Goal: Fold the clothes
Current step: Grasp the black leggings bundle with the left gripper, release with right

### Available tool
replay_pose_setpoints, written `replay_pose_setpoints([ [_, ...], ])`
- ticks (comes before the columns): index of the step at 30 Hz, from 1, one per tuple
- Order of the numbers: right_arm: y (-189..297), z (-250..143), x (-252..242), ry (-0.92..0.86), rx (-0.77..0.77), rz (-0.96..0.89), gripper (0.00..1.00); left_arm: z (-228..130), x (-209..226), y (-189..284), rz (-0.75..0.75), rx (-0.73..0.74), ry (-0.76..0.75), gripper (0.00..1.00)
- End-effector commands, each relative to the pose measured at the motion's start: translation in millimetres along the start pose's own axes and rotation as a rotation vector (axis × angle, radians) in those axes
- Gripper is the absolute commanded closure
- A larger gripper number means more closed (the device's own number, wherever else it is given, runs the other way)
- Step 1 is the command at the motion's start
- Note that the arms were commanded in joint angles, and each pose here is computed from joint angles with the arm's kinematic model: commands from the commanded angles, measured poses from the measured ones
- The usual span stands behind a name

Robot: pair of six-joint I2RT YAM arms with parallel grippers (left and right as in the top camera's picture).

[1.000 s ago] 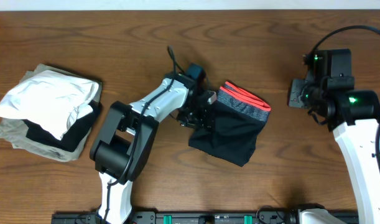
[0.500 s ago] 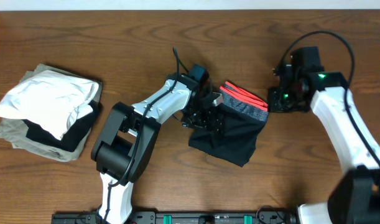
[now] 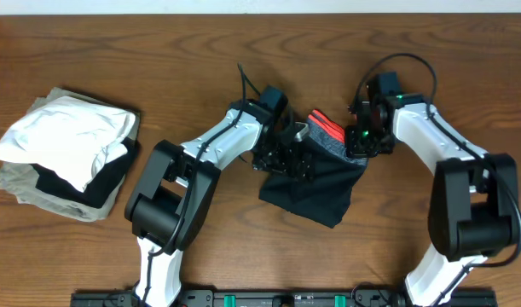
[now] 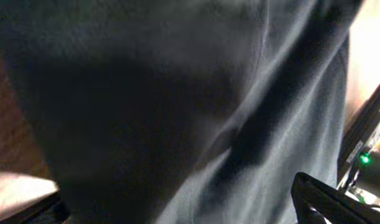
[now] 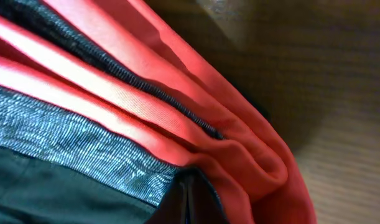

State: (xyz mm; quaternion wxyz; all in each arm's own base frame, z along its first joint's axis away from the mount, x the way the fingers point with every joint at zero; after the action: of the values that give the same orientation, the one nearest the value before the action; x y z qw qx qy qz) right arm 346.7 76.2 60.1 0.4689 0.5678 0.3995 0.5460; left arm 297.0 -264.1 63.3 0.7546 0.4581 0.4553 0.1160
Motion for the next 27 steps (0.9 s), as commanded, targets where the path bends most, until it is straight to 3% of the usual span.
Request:
replay_pose_setpoints([
  [1, -15, -2, -2, 0.018, 0.024, -0.013, 0.99, -13, 3, -19, 0.023, 0.049, -0.002, 0.01],
  [13, -17, 1, -5, 0.021, 0.013, -0.030, 0.99, -15, -6, -32, 0.077, 0.074, -0.049, 0.01],
  [19, -17, 1, -5, 0.021, 0.012, -0.030, 0.99, -19, 10, -25, 0.156, 0.078, 0.117, 0.02],
  [27, -17, 1, -5, 0.021, 0.013, -0.030, 0.99, -7, 18, -34, 0.154, -0.040, 0.242, 0.02],
])
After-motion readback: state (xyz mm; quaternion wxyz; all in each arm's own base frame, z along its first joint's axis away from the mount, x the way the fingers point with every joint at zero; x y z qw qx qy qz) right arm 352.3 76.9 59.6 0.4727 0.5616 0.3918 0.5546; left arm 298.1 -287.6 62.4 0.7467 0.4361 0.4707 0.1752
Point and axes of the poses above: each gripper's point midway between its finger pads, its own y axis back along the fingers, its own x axis along the line the jaws close on, z = x × y, the point moved 5 cm from there along y, back along the fingers, and after that the axes turned 9 degrees about -y, right-handed, at the moved point
